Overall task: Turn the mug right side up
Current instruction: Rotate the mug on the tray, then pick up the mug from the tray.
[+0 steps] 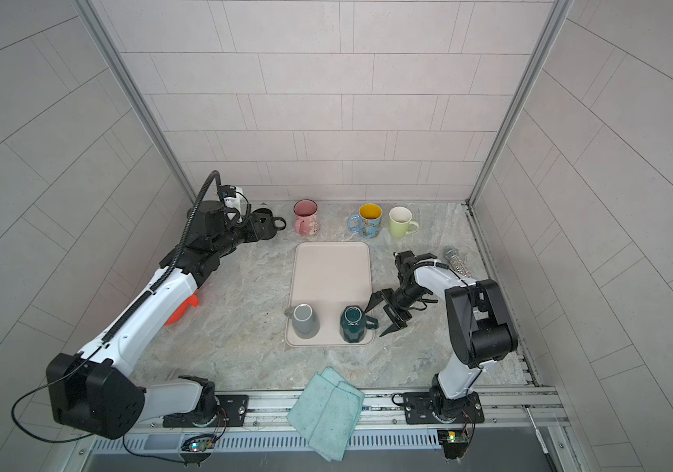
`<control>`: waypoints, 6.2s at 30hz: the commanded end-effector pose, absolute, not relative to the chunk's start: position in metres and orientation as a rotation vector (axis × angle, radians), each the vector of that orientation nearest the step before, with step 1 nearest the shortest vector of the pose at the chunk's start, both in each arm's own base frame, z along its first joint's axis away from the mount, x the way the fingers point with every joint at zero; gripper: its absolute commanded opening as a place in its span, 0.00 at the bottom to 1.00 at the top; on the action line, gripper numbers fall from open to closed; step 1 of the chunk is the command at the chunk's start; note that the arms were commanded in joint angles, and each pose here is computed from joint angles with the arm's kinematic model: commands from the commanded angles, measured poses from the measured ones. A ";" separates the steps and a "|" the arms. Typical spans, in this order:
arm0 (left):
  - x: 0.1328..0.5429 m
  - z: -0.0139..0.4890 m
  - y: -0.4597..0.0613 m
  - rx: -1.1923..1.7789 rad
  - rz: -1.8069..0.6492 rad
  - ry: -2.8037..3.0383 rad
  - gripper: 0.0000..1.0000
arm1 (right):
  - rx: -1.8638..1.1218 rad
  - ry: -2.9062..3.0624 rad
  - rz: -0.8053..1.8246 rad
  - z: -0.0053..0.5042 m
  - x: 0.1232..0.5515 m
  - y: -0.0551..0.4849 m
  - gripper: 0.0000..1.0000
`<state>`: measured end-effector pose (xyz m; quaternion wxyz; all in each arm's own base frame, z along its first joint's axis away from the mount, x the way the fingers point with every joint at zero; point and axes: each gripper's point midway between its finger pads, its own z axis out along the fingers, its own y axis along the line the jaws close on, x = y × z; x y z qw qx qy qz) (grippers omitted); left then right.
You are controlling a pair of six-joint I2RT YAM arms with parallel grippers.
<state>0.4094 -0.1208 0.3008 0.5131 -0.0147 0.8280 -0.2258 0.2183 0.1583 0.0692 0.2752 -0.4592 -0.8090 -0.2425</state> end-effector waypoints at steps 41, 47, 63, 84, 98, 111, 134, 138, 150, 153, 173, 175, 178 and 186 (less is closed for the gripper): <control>0.409 0.300 -0.099 -0.091 -0.516 1.986 0.50 | -1.274 -2.193 -0.626 0.059 0.249 0.175 0.46; 0.410 0.298 -0.098 -0.096 -0.514 1.989 0.51 | -1.261 -2.190 -0.601 0.057 0.245 0.177 0.50; 0.409 0.297 -0.095 -0.101 -0.508 1.991 0.50 | -1.229 -2.196 -0.610 0.063 0.247 0.186 0.45; 0.408 0.294 -0.093 -0.112 -0.508 1.994 0.50 | -1.216 -2.204 -0.616 0.068 0.248 0.190 0.24; 0.409 0.291 -0.092 -0.117 -0.505 2.001 0.50 | -1.233 -2.207 -0.633 0.061 0.252 0.194 0.12; 0.410 0.291 -0.092 -0.118 -0.509 2.003 0.50 | -1.220 -2.304 -0.700 0.069 0.270 0.195 0.00; 0.412 0.294 -0.097 -0.109 -0.546 1.998 0.50 | -1.084 -2.547 -0.959 0.105 0.318 0.208 0.00; 0.413 0.292 -0.097 -0.112 -0.547 2.003 0.50 | -1.057 -2.569 -1.002 0.107 0.324 0.214 0.00; 0.414 0.292 -0.098 -0.113 -0.552 2.008 0.50 | -1.012 -2.609 -1.074 0.111 0.332 0.220 0.00; 0.414 0.291 -0.098 -0.113 -0.551 2.011 0.50 | -1.004 -2.614 -1.095 0.112 0.335 0.222 0.00; 0.419 0.297 -0.105 -0.097 -0.592 2.011 0.50 | -0.678 -2.817 -1.341 0.145 0.360 0.246 0.00; 0.421 0.300 -0.107 -0.093 -0.605 2.009 0.50 | -0.591 -2.868 -1.378 0.155 0.362 0.249 0.00; 0.423 0.304 -0.112 -0.081 -0.635 2.008 0.50 | -0.455 -2.946 -1.459 0.173 0.367 0.254 0.00; 0.426 0.330 -0.140 0.018 -0.813 2.025 0.51 | 0.082 -3.173 -1.708 0.250 0.369 0.266 0.00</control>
